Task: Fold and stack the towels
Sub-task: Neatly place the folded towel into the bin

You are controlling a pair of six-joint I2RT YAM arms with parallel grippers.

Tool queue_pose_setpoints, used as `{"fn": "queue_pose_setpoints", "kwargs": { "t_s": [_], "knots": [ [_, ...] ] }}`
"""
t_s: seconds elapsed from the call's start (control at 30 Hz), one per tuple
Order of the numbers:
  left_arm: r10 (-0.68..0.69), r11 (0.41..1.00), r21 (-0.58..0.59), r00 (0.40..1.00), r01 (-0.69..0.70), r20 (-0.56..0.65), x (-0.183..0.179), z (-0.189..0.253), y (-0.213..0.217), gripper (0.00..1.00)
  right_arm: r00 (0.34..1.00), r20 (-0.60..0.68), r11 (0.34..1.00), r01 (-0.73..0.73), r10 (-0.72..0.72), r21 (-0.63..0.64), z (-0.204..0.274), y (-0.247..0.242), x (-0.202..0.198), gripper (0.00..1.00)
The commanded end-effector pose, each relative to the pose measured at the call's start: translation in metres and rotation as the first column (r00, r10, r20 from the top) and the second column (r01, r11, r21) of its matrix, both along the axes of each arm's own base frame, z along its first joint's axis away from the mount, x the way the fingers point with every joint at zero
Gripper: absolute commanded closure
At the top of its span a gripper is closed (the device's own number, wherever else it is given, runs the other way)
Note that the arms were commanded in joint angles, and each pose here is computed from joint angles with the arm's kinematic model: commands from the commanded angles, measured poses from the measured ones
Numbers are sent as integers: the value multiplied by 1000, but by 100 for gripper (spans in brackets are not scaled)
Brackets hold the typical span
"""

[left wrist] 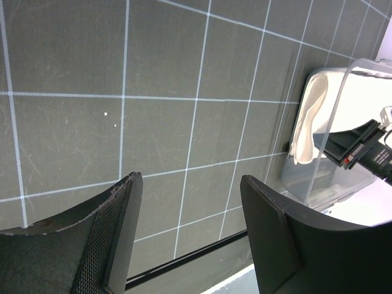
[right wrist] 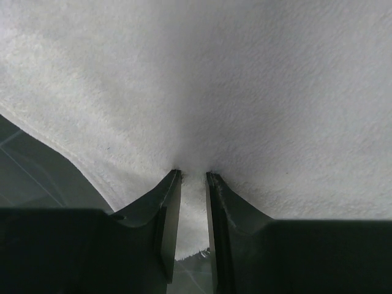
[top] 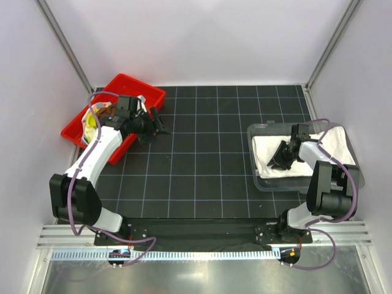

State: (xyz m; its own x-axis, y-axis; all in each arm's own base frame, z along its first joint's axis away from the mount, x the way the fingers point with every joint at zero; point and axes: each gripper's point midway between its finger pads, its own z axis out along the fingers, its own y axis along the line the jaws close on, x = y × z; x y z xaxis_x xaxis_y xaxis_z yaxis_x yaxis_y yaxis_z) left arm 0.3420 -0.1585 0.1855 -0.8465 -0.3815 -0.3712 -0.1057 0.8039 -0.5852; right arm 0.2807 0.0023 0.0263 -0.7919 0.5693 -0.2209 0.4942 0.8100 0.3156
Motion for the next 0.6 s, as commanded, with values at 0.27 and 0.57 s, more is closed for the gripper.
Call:
{"fn": "queue_pose_setpoints", "kwargs": {
  "t_s": [0.27,0.57],
  "knots": [
    [22,1000,5,998,-23,58,3,13,3,31,999,33,997,-36,38,-62,20,15,6,62],
    [267,901,292,941,-320,209,60,46,96,29,964,258,961,11,63,-276,159,-21,54,12]
  ]
}}
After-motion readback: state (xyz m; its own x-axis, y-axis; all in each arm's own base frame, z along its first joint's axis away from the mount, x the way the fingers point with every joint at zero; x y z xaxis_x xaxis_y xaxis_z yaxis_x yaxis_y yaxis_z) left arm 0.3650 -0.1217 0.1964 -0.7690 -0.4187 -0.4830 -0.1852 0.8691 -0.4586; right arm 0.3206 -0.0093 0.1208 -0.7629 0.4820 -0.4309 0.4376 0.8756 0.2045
